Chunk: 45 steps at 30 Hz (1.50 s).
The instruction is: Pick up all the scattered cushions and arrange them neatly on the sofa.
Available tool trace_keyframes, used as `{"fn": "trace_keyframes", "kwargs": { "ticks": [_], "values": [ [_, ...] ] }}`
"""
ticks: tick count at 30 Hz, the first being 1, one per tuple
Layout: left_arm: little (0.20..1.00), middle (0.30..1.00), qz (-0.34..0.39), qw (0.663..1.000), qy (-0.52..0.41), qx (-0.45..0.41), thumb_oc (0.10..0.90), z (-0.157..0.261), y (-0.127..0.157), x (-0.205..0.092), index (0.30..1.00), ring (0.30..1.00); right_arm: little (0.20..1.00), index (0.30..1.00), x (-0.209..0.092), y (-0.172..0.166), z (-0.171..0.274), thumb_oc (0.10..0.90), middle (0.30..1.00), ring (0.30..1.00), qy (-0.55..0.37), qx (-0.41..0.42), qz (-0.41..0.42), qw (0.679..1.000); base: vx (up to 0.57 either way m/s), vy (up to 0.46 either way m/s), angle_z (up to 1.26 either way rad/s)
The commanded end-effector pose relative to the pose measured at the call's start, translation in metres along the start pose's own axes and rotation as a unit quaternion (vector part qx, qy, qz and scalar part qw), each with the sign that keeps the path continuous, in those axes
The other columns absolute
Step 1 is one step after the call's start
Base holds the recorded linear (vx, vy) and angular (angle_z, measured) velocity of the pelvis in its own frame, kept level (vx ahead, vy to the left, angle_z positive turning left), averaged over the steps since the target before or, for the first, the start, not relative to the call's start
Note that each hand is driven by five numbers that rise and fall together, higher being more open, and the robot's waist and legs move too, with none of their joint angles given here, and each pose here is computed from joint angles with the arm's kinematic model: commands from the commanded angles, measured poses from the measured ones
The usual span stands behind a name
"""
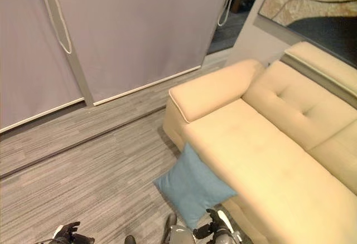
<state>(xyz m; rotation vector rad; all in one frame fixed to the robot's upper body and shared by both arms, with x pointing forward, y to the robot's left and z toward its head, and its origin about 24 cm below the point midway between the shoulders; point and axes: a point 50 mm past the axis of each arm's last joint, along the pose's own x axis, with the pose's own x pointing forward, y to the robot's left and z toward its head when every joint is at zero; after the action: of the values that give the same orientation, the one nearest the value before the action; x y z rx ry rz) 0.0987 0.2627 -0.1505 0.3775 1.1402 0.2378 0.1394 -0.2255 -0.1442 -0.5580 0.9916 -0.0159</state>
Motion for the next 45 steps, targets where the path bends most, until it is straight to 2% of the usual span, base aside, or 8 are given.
{"fn": "trace_keyframes", "kwargs": {
  "ticks": [1, 7, 20, 33, 40, 45],
  "values": [
    [0.900, 0.900, 0.001, 0.999, -0.032, 0.021, 0.800, 0.010, 0.004, 0.001, 0.900, 0.900, 0.900, 0.900, 0.005, -0.017, 0.019, 0.800, 0.900, 0.900, -0.039, 0.000, -0.028, 0.999, 0.20, -0.153, -0.21],
    [0.900, 0.900, -0.023, 0.998, -0.055, 0.021, 0.800, 0.021, -0.012, 0.000, 0.900, 0.900, 0.900, 0.900, 0.004, -0.026, 0.012, 0.800, 0.900, 0.900, -0.032, 0.013, -0.043, 0.998, 0.16, -0.063, -0.30],
    [0.900, 0.900, -0.039, 0.999, -0.031, 0.019, 0.800, 0.009, -0.022, -0.002, 0.900, 0.900, 0.900, 0.900, 0.005, -0.032, 0.008, 0.800, 0.900, 0.900, -0.016, 0.011, -0.052, 0.998, 0.10, 0.107, -0.82],
    [0.900, 0.900, -0.008, 0.999, -0.041, 0.019, 0.800, 0.018, -0.002, 0.002, 0.900, 0.900, 0.900, 0.900, 0.010, -0.035, 0.050, 0.800, 0.900, 0.900, -0.079, 0.015, -0.059, 0.995, -0.05, 0.090, -0.77],
    [0.900, 0.900, -0.005, 0.998, -0.069, 0.009, 0.800, 0.035, -0.002, 0.003, 0.900, 0.900, 0.900, 0.900, 0.010, -0.042, 0.047, 0.800, 0.900, 0.900, -0.072, 0.028, -0.077, 0.994, -0.06, -0.082, -0.25],
    [0.900, 0.900, 0.008, 0.992, -0.124, -0.034, 0.800, 0.071, -0.001, 0.003, 0.900, 0.900, 0.900, 0.900, 0.012, -0.056, 0.056, 0.800, 0.900, 0.900, -0.081, 0.053, -0.110, 0.989, -0.13, -0.124, -0.05]
  ]
}}
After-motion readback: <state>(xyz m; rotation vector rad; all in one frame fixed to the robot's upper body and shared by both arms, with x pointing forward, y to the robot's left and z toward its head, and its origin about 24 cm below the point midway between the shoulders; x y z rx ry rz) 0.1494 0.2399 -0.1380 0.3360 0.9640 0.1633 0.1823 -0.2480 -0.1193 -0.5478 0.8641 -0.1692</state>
